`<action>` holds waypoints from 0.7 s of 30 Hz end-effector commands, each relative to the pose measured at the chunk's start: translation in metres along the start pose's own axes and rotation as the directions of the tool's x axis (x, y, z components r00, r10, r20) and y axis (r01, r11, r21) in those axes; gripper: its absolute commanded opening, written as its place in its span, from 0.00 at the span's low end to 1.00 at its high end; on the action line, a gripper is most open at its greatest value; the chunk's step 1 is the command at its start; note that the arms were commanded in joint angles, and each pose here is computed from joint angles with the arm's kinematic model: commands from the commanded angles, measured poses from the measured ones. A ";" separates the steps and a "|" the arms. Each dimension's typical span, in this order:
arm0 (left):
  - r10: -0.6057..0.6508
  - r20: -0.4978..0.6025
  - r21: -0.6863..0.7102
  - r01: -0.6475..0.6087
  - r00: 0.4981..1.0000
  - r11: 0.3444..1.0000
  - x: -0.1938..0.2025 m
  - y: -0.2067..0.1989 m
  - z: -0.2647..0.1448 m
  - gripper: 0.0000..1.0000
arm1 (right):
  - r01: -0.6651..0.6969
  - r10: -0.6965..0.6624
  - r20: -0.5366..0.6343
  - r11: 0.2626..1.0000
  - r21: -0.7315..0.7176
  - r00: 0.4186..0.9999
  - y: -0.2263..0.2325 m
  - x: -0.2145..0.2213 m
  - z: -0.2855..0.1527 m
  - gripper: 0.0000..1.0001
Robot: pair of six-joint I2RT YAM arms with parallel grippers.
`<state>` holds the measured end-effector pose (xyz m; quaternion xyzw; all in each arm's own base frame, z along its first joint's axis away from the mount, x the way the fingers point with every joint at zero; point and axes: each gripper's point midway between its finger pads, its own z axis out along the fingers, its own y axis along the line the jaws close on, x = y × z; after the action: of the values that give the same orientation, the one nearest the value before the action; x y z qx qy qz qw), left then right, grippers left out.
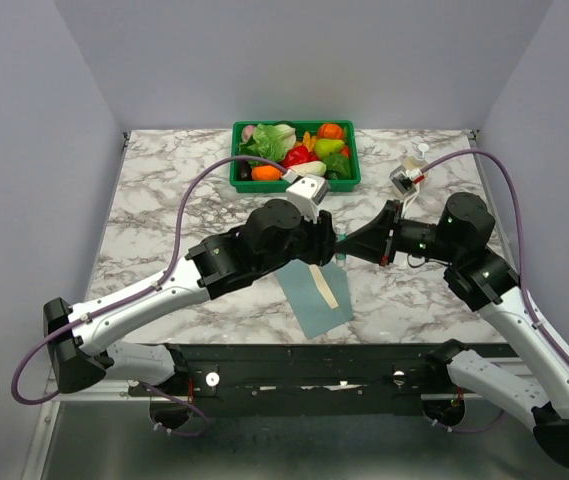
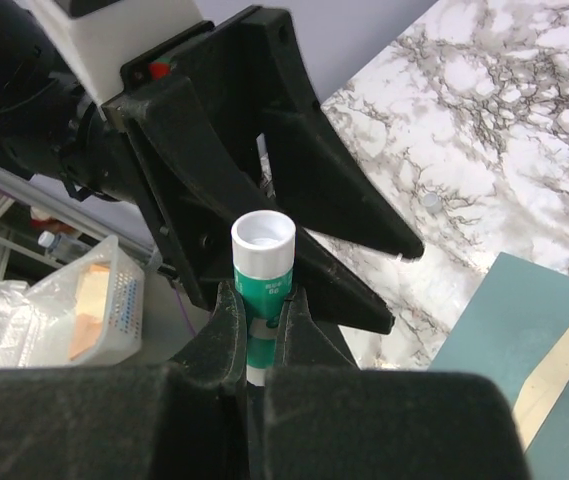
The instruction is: Place the letter into the envelope and seal it
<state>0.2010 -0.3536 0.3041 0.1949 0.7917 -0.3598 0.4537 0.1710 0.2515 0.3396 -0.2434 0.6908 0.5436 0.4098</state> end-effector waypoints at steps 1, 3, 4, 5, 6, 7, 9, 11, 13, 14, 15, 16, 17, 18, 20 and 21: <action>-0.013 0.085 -0.110 0.022 0.996 0.994 -0.016 0.023 -0.019 0.64 | 0.052 -0.052 -0.005 0.999 0.011 0.999 0.008 0.000 -0.010 0.01; -0.053 0.139 -0.133 0.072 0.989 0.989 -0.024 0.035 -0.029 0.66 | 0.091 -0.090 -0.022 0.995 0.043 0.996 0.001 0.004 -0.012 0.01; -0.076 0.186 -0.113 0.098 0.980 0.989 -0.036 0.034 -0.043 0.67 | 0.082 -0.079 -0.044 0.995 0.061 0.996 -0.003 0.011 -0.014 0.01; -0.093 0.213 -0.111 0.118 0.973 0.987 -0.042 0.039 -0.047 0.67 | 0.090 -0.086 -0.051 0.994 0.065 0.995 -0.005 0.012 -0.014 0.01; -0.112 0.230 -0.079 0.133 0.967 0.988 -0.046 0.034 -0.050 0.67 | 0.093 -0.089 -0.059 0.994 0.063 0.994 -0.006 0.015 -0.014 0.01; -0.123 0.250 -0.056 0.141 0.960 0.988 -0.052 0.030 -0.057 0.67 | 0.095 -0.091 -0.062 0.994 0.059 0.994 -0.006 0.017 -0.014 0.01; -0.150 0.257 0.021 0.150 0.955 0.988 -0.058 0.016 -0.059 0.67 | 0.093 -0.090 -0.059 0.994 0.058 0.994 -0.006 0.016 -0.014 0.01; -0.192 0.252 0.080 0.177 0.949 0.981 -0.060 0.005 -0.058 0.67 | 0.098 -0.095 -0.054 0.994 0.056 0.994 -0.006 0.014 -0.013 0.01; -0.220 0.249 0.137 0.191 0.943 0.972 -0.061 -0.007 -0.055 0.67 | 0.099 -0.096 -0.054 0.994 0.056 0.994 -0.006 0.013 -0.012 0.01; -0.223 0.246 0.150 0.190 0.943 0.970 -0.061 -0.011 -0.055 0.67 | 0.100 -0.097 -0.052 0.993 0.057 0.994 -0.006 0.012 -0.012 0.01; -0.227 0.244 0.170 0.189 0.943 0.967 -0.061 -0.017 -0.054 0.67 | 0.098 -0.095 -0.054 0.994 0.054 0.994 -0.006 0.013 -0.012 0.01; -0.224 0.233 0.183 0.183 0.946 0.966 -0.060 -0.021 -0.051 0.67 | 0.098 -0.095 -0.054 0.994 0.054 0.994 -0.006 0.013 -0.011 0.01; -0.224 0.229 0.195 0.180 0.947 0.964 -0.060 -0.025 -0.050 0.67 | 0.097 -0.094 -0.055 0.994 0.055 0.994 -0.006 0.013 -0.011 0.01; -0.223 0.226 0.204 0.178 0.948 0.963 -0.060 -0.028 -0.049 0.67 | 0.096 -0.093 -0.055 0.994 0.053 0.994 -0.005 0.013 -0.012 0.01; -0.213 0.205 0.206 0.171 0.955 0.963 -0.055 -0.033 -0.043 0.68 | 0.100 -0.097 -0.051 0.994 0.051 0.994 -0.004 0.012 -0.012 0.01; -0.210 0.194 0.204 0.170 0.958 0.964 -0.053 -0.034 -0.041 0.68 | 0.095 -0.092 -0.051 0.994 0.053 0.994 -0.005 0.013 -0.012 0.01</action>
<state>0.1923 -0.3280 0.3728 0.1021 0.7241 -0.4681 0.4961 0.1653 0.2410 0.3199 -0.2742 0.7071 0.5026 0.4151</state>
